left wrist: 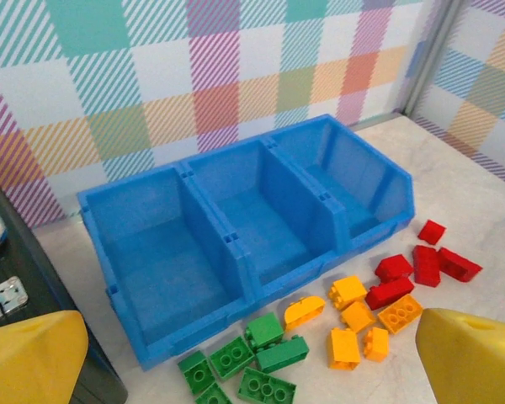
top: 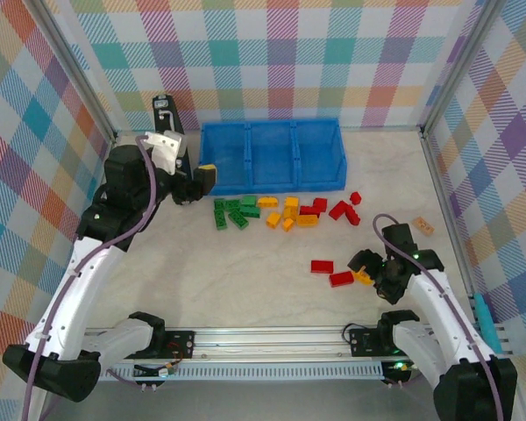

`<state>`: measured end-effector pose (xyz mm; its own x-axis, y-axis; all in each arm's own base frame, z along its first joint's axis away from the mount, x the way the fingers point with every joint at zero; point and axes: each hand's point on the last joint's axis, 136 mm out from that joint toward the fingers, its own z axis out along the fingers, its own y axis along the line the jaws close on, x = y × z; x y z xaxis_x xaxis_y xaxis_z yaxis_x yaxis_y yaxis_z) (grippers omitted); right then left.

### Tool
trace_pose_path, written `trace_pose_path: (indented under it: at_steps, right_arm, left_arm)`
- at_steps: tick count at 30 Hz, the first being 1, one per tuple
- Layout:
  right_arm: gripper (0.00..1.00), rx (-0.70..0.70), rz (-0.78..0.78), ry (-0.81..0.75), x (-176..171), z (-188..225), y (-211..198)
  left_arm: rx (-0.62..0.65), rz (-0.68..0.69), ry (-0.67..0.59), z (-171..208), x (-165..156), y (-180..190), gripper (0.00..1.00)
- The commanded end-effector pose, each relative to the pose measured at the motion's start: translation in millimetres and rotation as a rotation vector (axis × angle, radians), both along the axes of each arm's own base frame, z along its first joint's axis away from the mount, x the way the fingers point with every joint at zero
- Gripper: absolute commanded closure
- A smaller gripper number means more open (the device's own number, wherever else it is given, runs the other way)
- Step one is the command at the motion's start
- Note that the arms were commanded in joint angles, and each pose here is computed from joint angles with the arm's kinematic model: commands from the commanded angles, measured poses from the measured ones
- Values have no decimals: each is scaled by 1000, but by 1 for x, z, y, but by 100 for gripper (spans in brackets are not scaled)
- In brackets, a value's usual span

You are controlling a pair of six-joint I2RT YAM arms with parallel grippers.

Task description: Sort the legos into containers by color

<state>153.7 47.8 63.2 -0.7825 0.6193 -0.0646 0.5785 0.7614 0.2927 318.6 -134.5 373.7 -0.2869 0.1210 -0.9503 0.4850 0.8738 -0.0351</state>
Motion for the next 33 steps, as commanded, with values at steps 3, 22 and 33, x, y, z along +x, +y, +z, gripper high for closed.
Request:
trace_pose_path:
  at_steps: [3,22,33]
  right_arm:
    - [3,-36,1,1,8,-4,-1]
    - [14,-112,69,59,46,-30,0]
    - [51,-141,125,74,56,-33,0]
  left_arm:
    - [8,-75,-24,6,-9,-11,0]
    - [28,-76,-6,-4,-4,-12,0]
    - [39,-72,1,-6,-3,-11,0]
